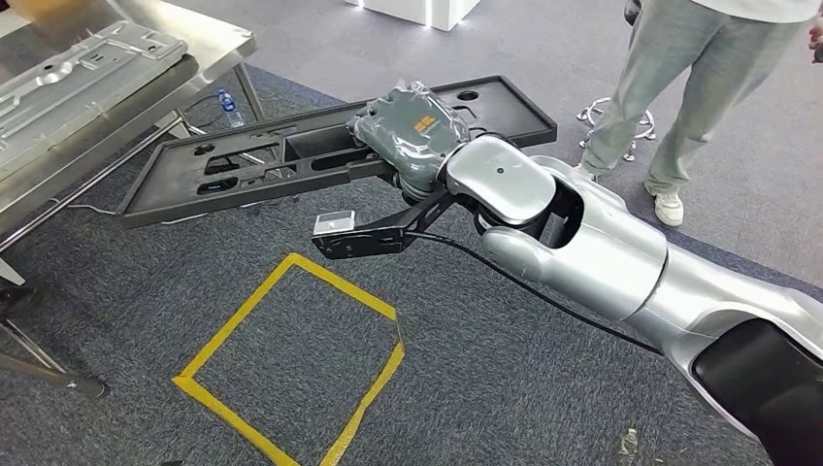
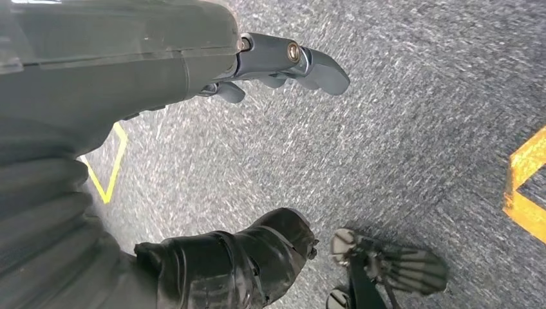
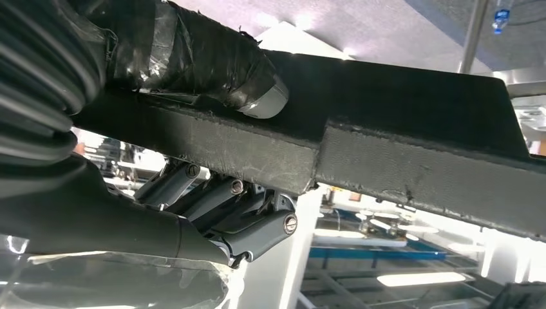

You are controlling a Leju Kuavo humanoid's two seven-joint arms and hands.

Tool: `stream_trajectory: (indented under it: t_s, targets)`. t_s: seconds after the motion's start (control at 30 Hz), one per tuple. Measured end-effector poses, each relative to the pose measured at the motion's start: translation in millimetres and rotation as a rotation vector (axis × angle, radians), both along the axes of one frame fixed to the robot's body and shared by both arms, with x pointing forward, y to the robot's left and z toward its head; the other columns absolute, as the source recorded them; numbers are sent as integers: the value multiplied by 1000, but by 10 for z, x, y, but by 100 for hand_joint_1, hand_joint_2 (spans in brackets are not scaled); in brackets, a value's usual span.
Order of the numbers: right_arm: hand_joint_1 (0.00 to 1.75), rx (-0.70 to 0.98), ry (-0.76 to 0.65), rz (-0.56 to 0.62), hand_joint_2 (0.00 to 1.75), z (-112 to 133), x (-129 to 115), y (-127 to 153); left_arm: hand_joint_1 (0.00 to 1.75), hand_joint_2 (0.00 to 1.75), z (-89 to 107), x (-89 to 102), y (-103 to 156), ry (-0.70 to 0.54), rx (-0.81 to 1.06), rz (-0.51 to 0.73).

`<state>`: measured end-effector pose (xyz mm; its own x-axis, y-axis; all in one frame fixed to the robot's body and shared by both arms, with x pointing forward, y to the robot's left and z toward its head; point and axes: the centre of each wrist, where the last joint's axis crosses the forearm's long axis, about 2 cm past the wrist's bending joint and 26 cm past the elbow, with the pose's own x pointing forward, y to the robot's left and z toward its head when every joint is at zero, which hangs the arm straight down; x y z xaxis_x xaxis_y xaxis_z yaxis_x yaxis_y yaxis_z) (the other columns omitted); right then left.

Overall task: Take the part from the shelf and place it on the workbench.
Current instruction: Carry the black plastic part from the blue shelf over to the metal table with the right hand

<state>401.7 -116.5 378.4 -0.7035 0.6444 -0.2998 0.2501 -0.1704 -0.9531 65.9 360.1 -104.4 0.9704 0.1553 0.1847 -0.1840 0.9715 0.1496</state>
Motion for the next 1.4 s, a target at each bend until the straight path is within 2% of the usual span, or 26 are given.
stream_trajectory:
  t_s: [1.4]
  targets:
    - [175,-5,19,-10,175,-85,5,46,0,175,-1,25,-42,-1,-8,-20]
